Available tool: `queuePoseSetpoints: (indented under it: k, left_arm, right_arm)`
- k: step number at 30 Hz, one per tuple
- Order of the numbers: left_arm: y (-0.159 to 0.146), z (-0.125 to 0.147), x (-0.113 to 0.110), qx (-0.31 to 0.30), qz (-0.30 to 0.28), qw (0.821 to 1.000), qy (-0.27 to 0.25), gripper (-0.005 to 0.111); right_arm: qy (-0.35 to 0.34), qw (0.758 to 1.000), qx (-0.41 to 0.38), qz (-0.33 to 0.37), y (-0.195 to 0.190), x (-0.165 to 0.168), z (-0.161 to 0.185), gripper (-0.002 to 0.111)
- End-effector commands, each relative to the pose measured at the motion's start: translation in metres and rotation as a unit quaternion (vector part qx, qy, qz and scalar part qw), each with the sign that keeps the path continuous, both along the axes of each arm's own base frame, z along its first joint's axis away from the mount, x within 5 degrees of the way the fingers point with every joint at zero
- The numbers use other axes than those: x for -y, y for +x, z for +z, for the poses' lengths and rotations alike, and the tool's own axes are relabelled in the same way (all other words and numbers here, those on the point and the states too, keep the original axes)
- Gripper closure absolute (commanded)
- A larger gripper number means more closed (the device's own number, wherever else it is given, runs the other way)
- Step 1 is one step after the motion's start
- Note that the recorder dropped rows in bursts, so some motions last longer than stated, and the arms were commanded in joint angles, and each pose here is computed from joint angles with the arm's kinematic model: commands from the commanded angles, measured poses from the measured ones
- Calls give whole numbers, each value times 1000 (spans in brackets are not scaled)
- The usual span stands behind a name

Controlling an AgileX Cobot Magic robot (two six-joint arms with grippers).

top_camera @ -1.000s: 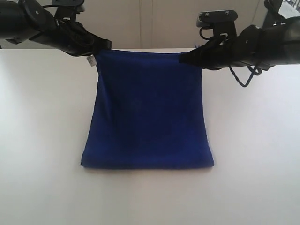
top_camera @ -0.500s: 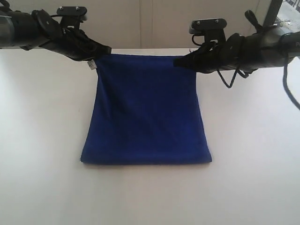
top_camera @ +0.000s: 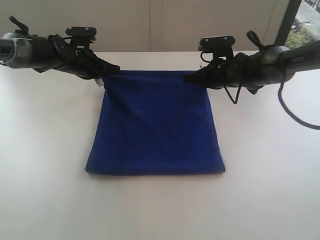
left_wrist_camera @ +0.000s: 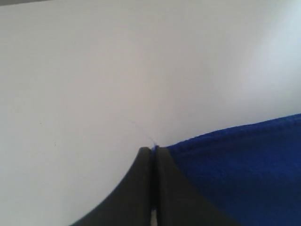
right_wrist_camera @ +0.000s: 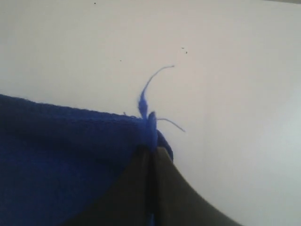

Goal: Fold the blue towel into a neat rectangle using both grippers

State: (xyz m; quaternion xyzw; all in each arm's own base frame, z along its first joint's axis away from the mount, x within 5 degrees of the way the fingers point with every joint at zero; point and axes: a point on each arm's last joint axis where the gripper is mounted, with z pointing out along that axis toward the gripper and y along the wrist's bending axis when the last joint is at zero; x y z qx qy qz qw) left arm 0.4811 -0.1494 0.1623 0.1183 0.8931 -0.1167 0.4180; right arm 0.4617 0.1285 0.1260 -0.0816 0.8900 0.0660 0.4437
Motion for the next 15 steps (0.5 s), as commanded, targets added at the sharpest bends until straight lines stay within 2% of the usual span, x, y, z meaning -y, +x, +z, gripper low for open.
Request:
queuePoseSetpoints:
  k: [1, 5, 10, 15]
  left_arm:
    - [3, 2, -2, 9, 17, 1000, -13, 107]
    - [5, 5, 0, 2, 45, 998, -49, 107]
    - [3, 0, 11, 6, 38, 998, -47, 107]
    - [5, -5, 12, 15, 43, 998, -45, 107]
  right_arm:
    - [-3, 999, 31, -13, 6, 5, 5, 108]
    - [-4, 999, 36, -15, 7, 6, 4, 108]
    - [-8, 999, 35, -20, 8, 6, -8, 108]
    - [-18, 999, 45, -20, 10, 8, -12, 108]
